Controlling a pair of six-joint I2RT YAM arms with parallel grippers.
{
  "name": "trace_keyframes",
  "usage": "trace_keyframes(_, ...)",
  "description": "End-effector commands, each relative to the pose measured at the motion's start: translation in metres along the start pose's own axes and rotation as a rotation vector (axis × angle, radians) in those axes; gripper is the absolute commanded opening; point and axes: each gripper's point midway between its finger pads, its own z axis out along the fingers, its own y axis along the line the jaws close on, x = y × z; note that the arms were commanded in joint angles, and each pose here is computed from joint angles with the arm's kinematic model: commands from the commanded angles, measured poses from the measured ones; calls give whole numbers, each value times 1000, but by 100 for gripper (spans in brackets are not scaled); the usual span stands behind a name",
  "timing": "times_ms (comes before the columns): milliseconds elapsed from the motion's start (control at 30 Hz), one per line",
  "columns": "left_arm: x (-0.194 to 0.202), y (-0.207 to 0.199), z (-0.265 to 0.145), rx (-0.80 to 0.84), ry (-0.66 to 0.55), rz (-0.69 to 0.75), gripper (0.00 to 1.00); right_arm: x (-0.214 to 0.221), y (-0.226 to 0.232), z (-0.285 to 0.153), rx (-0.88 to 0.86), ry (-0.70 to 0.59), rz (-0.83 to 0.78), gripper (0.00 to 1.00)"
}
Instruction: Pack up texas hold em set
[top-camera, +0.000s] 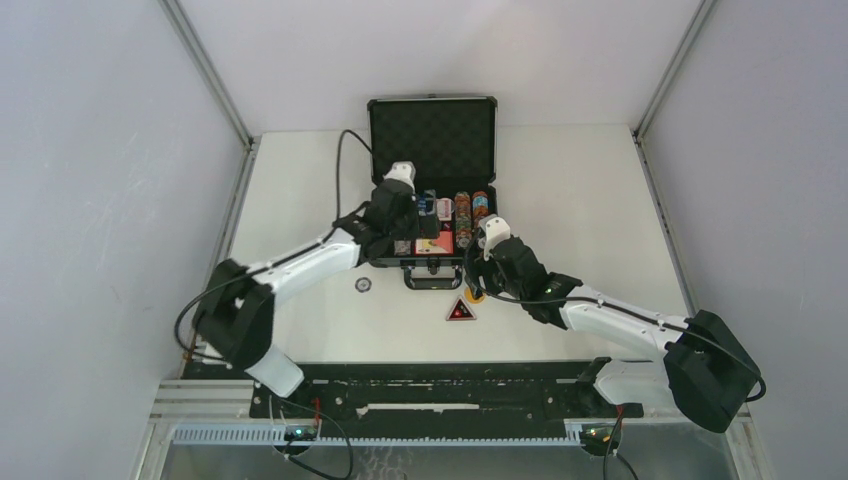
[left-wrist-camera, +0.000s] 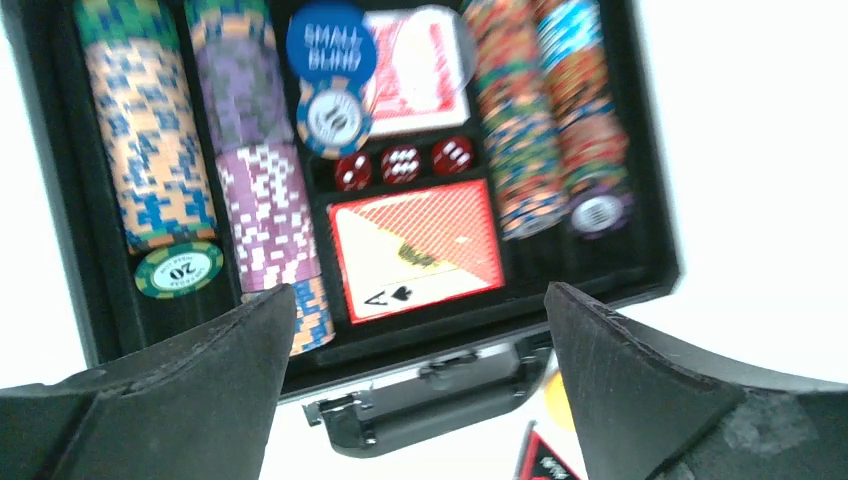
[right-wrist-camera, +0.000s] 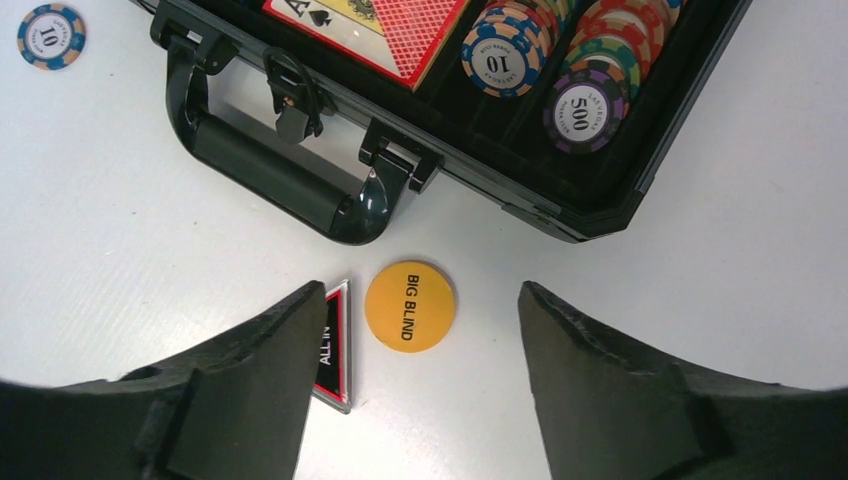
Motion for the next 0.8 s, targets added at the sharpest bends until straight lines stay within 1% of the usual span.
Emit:
trace_keyframes(0,-60,-17,-48,90,-226,-32,100,-15,6,-1,-27,-39,46,81)
trace_keyframes(33,-61,-14,-52,82,-247,-40,100,-12,6,0,-26,-29,50,85)
trace_keyframes(200,-59,11,-75,40,-352,-117,100,4,6,4,-4,71,52,88)
trace_keyframes(300,-42,27,-79,3,-346,-135,100,12,22,3,-34,94,-18,94)
trace_keyframes(400,-13,45,-77,-28,-314,-161,100,27,38,3,-54,139,-61,98)
trace_keyframes(533,11,69,-84,-77,-311,-206,100,36,63,7,-116,159,-71,99)
trace_keyframes(633,19,92,-92,-116,-332,-261,100,28,85,11,-134,152,-94,99)
trace_keyframes(667,19,102,-95,-132,-345,-303,98,23,93,13,-140,144,-104,99)
trace_keyframes(700,21,116,-96,-171,-349,-337,94,18,101,15,-143,138,-120,99)
trace_keyframes(767,28,136,-98,-249,-336,-391,82,8,113,22,-133,128,-152,99)
